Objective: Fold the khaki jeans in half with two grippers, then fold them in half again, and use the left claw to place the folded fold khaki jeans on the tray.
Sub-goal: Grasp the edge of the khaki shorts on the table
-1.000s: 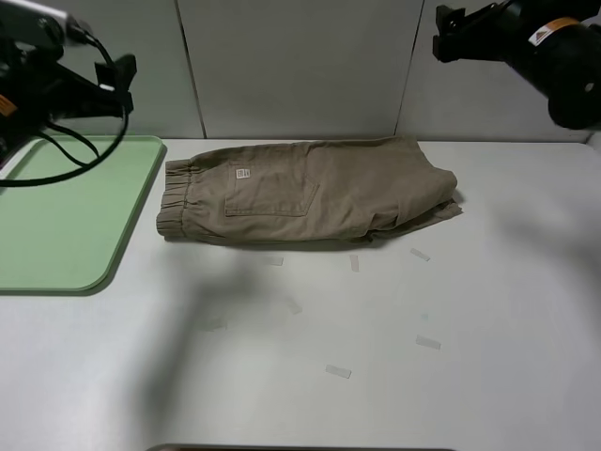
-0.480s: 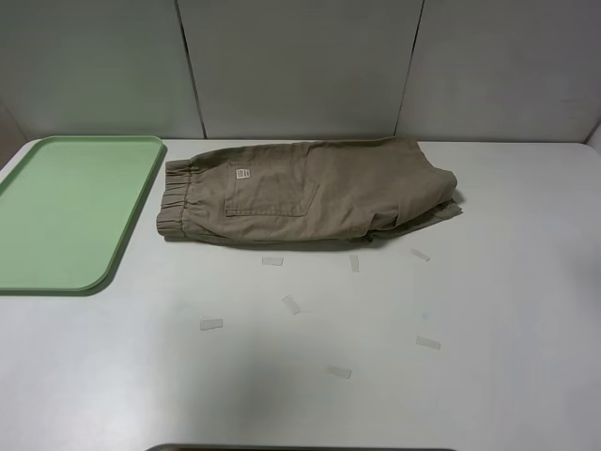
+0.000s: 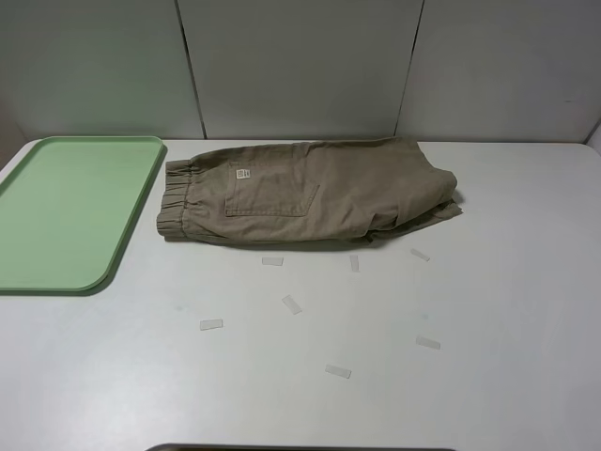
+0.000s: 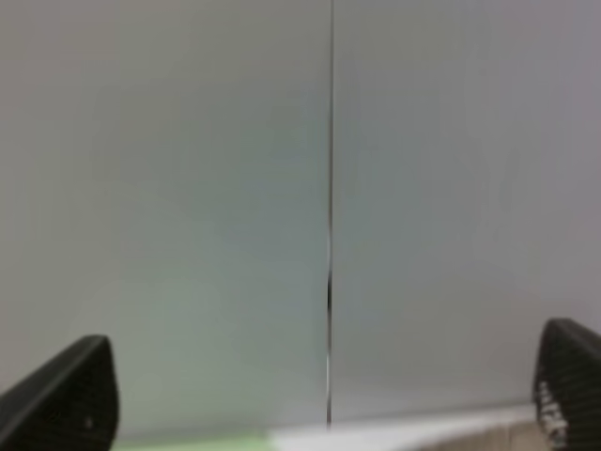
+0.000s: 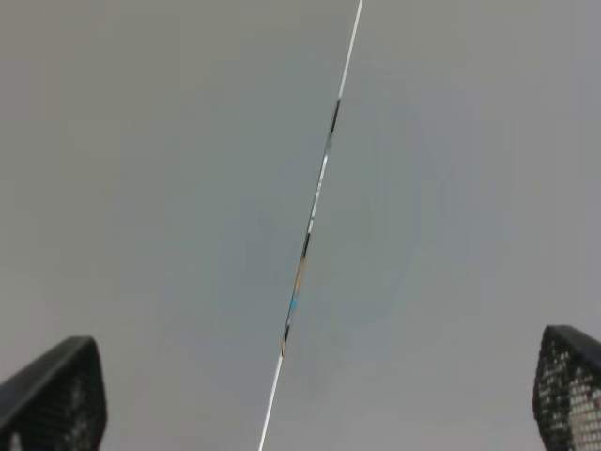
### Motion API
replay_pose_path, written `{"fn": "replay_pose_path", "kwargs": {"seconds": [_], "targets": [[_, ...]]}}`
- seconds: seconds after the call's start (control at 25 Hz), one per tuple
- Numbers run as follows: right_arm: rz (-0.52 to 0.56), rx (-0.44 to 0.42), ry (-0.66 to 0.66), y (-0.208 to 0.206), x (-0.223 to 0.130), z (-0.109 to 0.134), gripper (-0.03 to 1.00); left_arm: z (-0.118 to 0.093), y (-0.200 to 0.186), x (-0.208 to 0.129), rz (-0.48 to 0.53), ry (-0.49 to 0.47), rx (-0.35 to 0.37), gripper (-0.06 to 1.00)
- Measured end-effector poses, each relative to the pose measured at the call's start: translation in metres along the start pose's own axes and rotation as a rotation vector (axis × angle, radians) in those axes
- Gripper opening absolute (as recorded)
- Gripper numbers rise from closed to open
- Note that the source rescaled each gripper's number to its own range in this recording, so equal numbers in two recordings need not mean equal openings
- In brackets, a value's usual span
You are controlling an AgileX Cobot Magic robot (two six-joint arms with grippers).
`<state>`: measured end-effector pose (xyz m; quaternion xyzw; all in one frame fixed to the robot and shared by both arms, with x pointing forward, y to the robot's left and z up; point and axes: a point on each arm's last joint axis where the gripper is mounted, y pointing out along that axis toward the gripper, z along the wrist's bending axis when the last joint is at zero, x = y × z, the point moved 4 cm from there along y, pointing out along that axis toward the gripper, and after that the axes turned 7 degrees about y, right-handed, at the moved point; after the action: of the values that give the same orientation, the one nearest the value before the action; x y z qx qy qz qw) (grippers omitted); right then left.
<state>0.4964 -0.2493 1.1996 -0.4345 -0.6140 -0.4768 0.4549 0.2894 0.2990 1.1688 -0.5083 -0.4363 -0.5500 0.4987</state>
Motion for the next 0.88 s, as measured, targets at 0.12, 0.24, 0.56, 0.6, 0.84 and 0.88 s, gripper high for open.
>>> {"fn": "replay_pose_path", "kwargs": {"seconds": [0.12,0.24,0.56,0.6,0.84,0.88], "targets": [[0.018,0.006,0.004,-0.002,-0.001,0.001,1.00,0.000,-0.021,-0.031,0.185,-0.005,-0.005,0.98],[0.048,0.011,0.026,-0.002,-0.005,0.001,1.00,-0.002,-0.034,-0.059,0.395,-0.006,-0.013,1.00],[0.091,0.039,0.057,-0.003,-0.010,0.008,1.00,-0.006,-0.042,-0.075,0.525,-0.022,-0.047,1.00],[0.093,0.048,0.059,-0.003,-0.010,0.010,1.00,-0.008,-0.042,-0.075,0.526,-0.030,-0.059,1.00],[0.099,0.073,0.056,-0.004,-0.010,0.016,1.00,-0.014,-0.036,-0.088,0.570,-0.015,-0.099,1.00],[0.100,0.073,0.056,-0.004,-0.010,0.016,1.00,-0.015,-0.034,-0.094,0.593,-0.010,-0.103,1.00]]}}
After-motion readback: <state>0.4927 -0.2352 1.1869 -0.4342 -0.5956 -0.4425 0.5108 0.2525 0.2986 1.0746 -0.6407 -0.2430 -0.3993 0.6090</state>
